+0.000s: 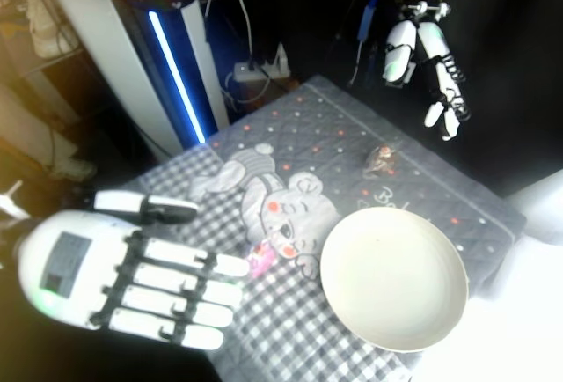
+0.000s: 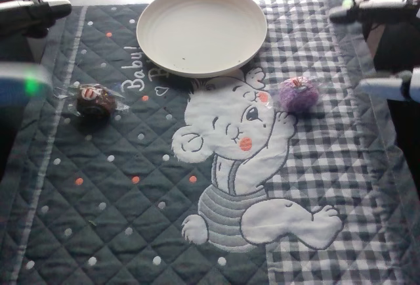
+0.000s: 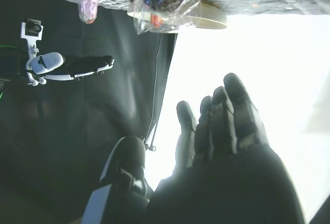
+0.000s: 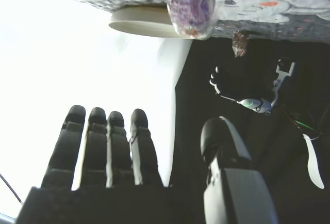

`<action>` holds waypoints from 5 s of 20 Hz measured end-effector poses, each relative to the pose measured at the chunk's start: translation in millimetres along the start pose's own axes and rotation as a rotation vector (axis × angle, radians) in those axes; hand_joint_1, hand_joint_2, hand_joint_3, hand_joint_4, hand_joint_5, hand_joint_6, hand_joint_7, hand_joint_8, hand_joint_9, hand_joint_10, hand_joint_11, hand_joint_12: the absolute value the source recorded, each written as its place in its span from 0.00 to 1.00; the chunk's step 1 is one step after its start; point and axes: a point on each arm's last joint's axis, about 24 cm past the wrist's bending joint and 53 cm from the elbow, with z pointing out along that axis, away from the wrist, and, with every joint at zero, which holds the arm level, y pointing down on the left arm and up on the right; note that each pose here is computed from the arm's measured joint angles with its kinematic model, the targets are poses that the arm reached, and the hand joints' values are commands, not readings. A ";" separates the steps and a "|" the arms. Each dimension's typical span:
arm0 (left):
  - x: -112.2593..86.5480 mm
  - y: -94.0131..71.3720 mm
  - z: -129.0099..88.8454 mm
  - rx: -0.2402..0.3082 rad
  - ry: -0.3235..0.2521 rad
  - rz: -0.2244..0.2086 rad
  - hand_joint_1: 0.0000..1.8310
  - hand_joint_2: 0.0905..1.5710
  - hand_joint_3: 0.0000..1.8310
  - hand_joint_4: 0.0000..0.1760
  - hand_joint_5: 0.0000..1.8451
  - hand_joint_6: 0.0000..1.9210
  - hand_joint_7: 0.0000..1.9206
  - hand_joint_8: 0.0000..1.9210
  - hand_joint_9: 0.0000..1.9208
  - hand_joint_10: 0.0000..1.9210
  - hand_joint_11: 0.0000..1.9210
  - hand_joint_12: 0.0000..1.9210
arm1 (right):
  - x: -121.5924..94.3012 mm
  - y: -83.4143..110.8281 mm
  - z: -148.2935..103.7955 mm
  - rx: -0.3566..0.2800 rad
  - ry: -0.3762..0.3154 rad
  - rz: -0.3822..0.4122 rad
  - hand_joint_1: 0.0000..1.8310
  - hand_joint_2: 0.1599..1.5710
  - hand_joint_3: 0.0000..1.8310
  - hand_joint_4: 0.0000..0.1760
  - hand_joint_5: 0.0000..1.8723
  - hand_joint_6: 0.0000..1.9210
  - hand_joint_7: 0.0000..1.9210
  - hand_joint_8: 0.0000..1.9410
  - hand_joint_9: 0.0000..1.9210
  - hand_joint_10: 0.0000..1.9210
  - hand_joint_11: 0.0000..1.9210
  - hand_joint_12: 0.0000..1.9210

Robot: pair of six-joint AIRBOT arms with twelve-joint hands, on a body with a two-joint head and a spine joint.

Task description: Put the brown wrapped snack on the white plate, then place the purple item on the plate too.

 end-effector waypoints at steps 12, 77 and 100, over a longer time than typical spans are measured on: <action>49.2 7.4 58.2 -0.087 0.252 0.283 0.54 0.47 0.00 0.77 0.18 0.00 0.24 0.00 0.29 0.01 0.07 0.49 | 0.7 -2.7 -0.1 0.010 0.006 -0.005 0.47 0.65 0.00 0.48 0.16 0.00 0.14 0.00 0.13 0.00 0.02 0.30; 25.2 40.9 -41.7 -0.136 -0.072 -0.009 0.37 0.52 0.00 0.99 0.07 0.00 0.01 0.00 0.00 0.00 0.00 0.22 | 89.8 9.2 98.0 -0.005 0.265 -0.109 0.58 0.49 0.00 0.68 0.29 0.00 0.32 0.00 0.39 0.02 0.19 0.67; 32.6 37.6 -42.5 -0.116 -0.060 -0.029 0.38 0.52 0.00 0.83 0.08 0.00 0.05 0.00 0.05 0.00 0.00 0.28 | 10.1 45.2 129.8 -0.060 0.081 -0.160 0.75 0.66 0.00 0.00 0.50 0.48 0.59 0.34 0.53 0.61 0.45 0.66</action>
